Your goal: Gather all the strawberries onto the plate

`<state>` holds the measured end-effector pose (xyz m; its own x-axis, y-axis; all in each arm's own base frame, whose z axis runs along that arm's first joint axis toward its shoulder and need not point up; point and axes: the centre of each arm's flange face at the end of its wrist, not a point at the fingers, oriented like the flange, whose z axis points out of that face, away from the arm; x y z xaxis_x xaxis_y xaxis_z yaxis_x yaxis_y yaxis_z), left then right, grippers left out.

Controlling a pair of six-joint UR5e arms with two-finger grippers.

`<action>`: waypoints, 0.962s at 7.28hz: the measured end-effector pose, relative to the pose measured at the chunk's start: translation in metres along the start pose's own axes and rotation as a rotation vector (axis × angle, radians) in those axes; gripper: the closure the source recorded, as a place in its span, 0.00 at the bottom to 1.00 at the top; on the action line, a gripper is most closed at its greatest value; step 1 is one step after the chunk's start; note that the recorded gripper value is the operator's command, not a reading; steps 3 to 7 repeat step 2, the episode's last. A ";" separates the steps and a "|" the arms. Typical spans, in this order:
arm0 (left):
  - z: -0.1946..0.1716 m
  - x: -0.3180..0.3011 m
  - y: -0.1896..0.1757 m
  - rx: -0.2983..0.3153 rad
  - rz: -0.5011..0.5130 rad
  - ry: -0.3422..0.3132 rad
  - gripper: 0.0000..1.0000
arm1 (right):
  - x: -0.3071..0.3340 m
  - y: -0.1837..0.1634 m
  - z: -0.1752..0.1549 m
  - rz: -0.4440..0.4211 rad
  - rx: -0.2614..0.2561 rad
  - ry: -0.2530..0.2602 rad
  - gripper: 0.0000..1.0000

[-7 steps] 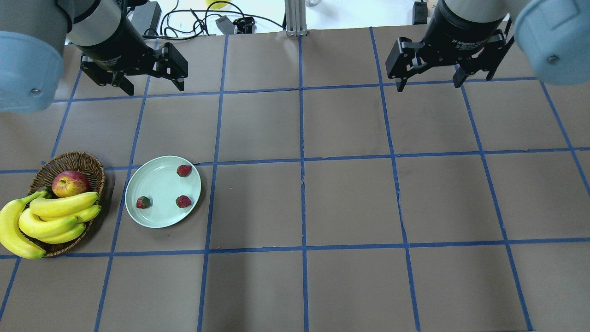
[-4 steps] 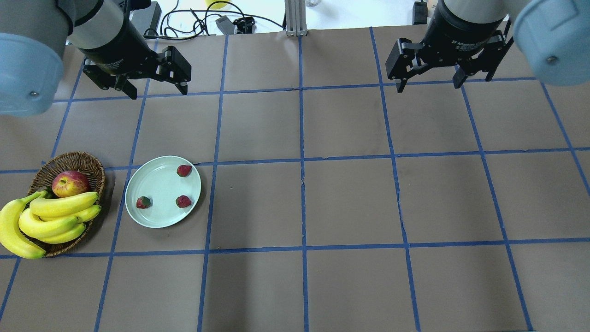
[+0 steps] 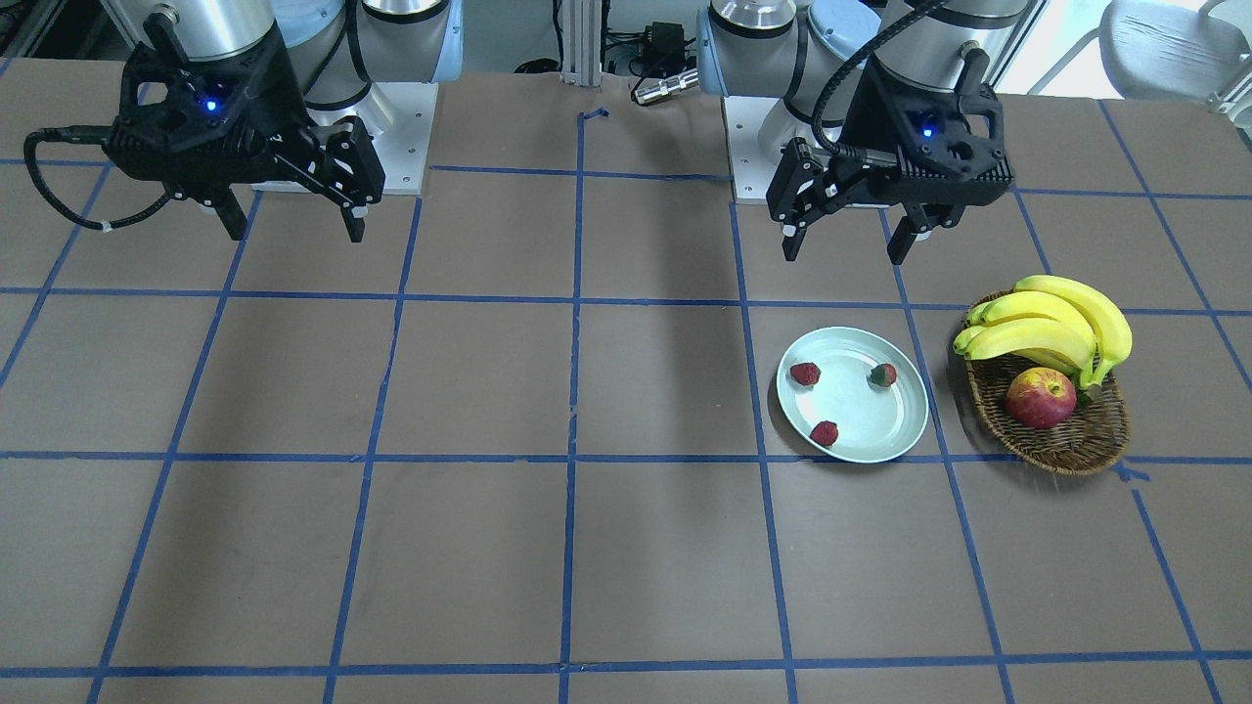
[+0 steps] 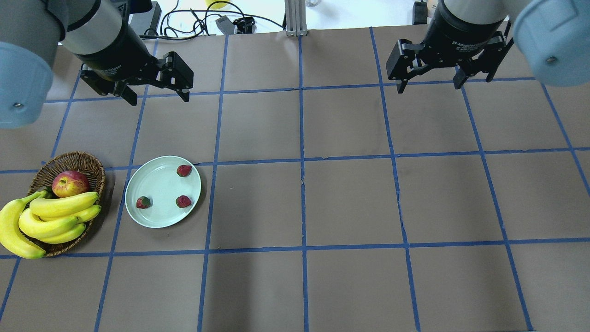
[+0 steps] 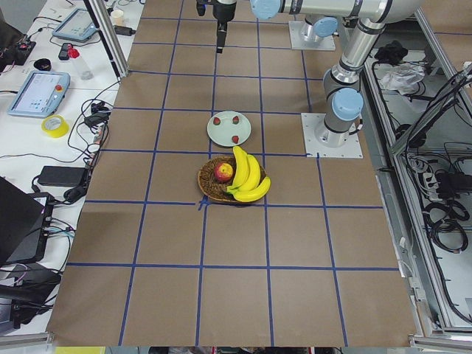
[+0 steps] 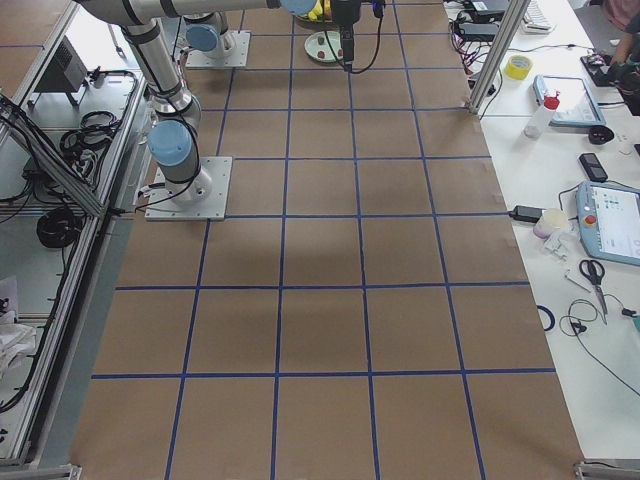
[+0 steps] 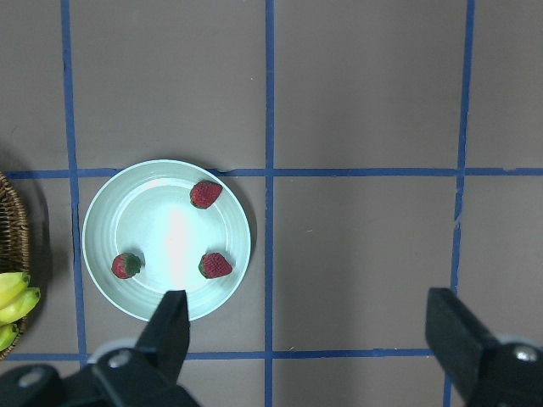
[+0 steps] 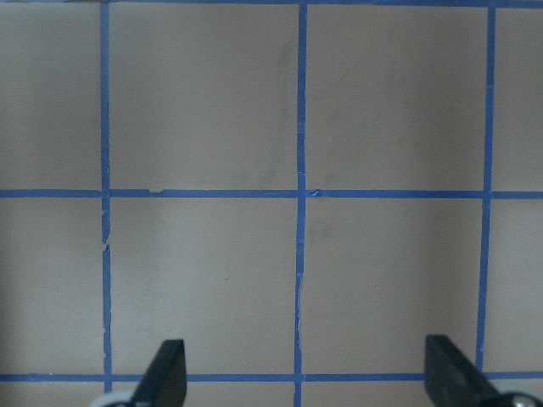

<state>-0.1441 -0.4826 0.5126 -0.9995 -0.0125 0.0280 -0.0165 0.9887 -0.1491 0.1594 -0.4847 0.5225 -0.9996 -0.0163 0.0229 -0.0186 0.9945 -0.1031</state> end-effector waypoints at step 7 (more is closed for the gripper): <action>0.004 0.002 0.000 -0.003 -0.006 0.004 0.00 | 0.000 0.000 0.000 0.000 0.001 -0.001 0.00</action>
